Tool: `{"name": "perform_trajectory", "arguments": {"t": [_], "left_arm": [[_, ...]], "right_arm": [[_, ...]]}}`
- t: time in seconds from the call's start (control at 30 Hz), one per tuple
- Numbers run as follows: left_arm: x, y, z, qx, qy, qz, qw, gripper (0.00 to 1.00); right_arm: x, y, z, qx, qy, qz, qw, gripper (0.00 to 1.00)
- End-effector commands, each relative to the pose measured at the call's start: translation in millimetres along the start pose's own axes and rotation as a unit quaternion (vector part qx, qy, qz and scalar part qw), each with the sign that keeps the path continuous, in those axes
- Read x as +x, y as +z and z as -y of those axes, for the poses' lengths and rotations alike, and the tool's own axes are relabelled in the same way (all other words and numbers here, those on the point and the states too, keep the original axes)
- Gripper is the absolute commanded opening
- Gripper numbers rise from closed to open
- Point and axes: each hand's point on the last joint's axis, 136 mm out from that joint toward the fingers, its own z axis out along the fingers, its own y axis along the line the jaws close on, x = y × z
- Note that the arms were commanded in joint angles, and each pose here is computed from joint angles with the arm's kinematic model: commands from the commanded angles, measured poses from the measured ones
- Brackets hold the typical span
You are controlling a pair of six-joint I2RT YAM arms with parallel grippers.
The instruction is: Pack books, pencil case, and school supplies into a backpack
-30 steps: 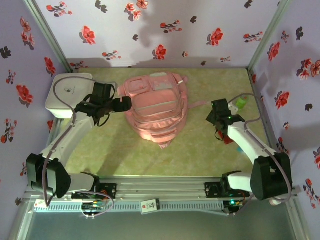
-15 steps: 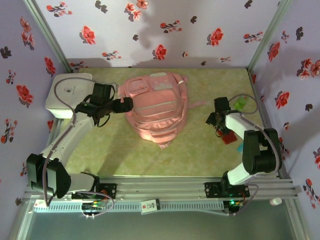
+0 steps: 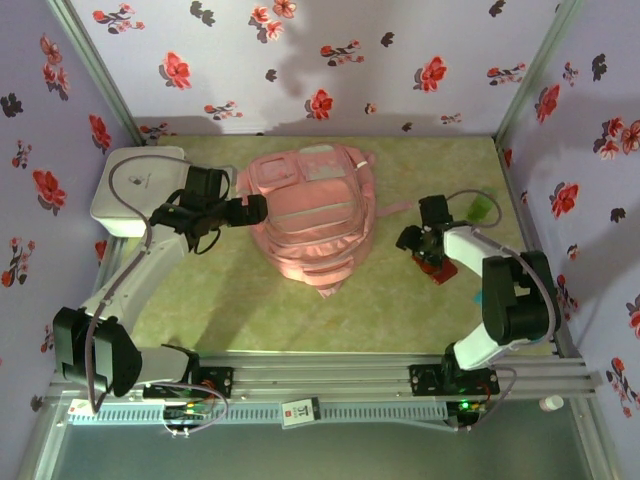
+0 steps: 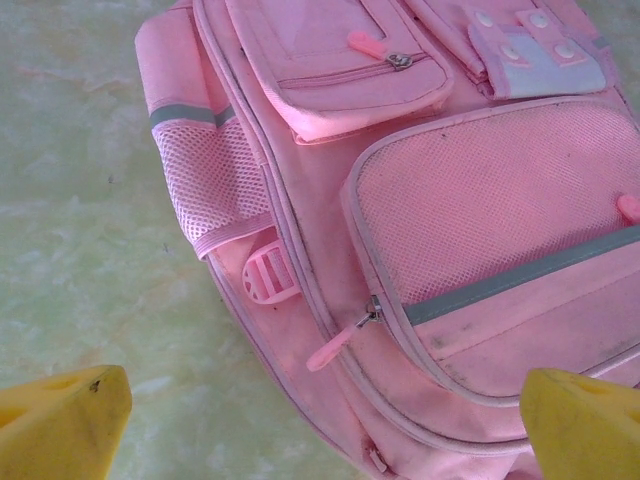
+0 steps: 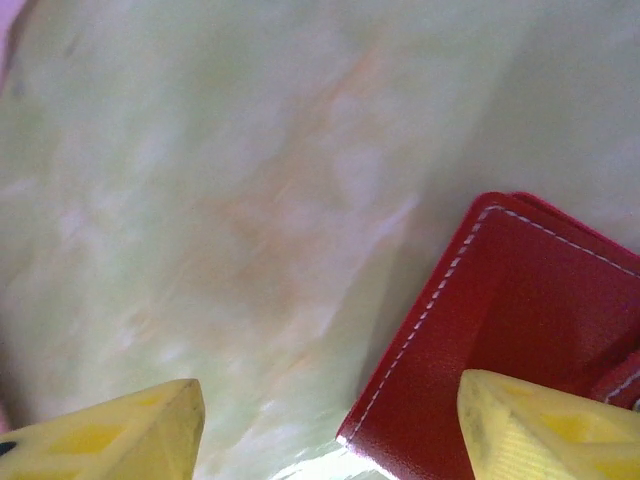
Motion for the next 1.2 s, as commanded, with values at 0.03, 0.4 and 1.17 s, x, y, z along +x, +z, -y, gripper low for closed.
{"name": "perform_trajectory", "arguments": {"t": [0.03, 0.4, 1.17], "left_arm": [[-4, -1, 3, 0.013, 0.003, 0.006, 1.0, 1.0], [-8, 1, 8, 0.024, -0.003, 0.008, 1.0, 1.0], [-3, 5, 9, 0.028, -0.009, 0.0, 1.0, 1.0]], "right_arm": [[55, -3, -23, -0.045, -0.023, -0.081, 0.995, 0.65], [88, -41, -37, -0.039, -0.05, -0.085, 0.994, 0.66], [48, -27, 23, 0.021, 0.111, 0.009, 0.994, 0.7]]}}
